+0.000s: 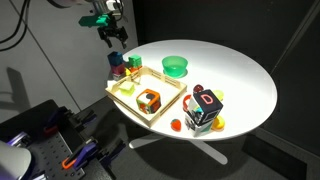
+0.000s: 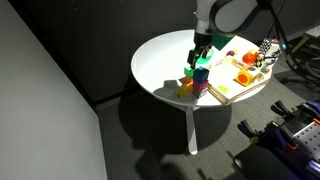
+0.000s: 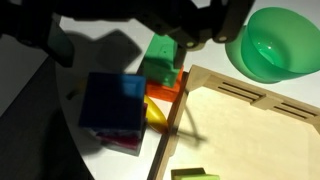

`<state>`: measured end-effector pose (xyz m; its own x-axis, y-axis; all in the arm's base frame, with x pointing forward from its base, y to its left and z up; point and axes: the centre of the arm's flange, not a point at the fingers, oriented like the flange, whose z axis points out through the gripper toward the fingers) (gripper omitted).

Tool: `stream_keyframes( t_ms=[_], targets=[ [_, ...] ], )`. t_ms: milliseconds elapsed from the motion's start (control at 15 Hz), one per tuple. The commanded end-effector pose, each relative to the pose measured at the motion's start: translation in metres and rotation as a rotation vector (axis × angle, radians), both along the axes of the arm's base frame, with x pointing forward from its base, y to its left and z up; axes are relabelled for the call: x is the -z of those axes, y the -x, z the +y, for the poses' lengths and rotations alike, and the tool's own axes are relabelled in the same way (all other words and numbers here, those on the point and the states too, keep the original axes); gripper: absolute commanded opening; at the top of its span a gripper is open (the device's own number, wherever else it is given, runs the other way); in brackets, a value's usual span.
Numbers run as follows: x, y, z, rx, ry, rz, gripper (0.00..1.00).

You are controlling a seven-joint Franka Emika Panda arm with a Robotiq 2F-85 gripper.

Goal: Put the green block inside the tray and the blue block over the pink block

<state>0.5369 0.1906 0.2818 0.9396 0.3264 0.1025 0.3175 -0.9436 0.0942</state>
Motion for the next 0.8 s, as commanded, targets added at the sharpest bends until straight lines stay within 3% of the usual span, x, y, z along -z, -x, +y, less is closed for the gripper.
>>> stream_keyframes(
  t_ms=[0,400,733],
  targets=[
    [-0.01,-0.02,-0.004,0.05,-0.03,0.019,1.0],
    [-0.018,-0.048,-0.008,0.155,-0.089,0.099,1.0],
    [-0.015,-0.066,-0.013,0.201,-0.069,0.156,1.0]
  ],
)
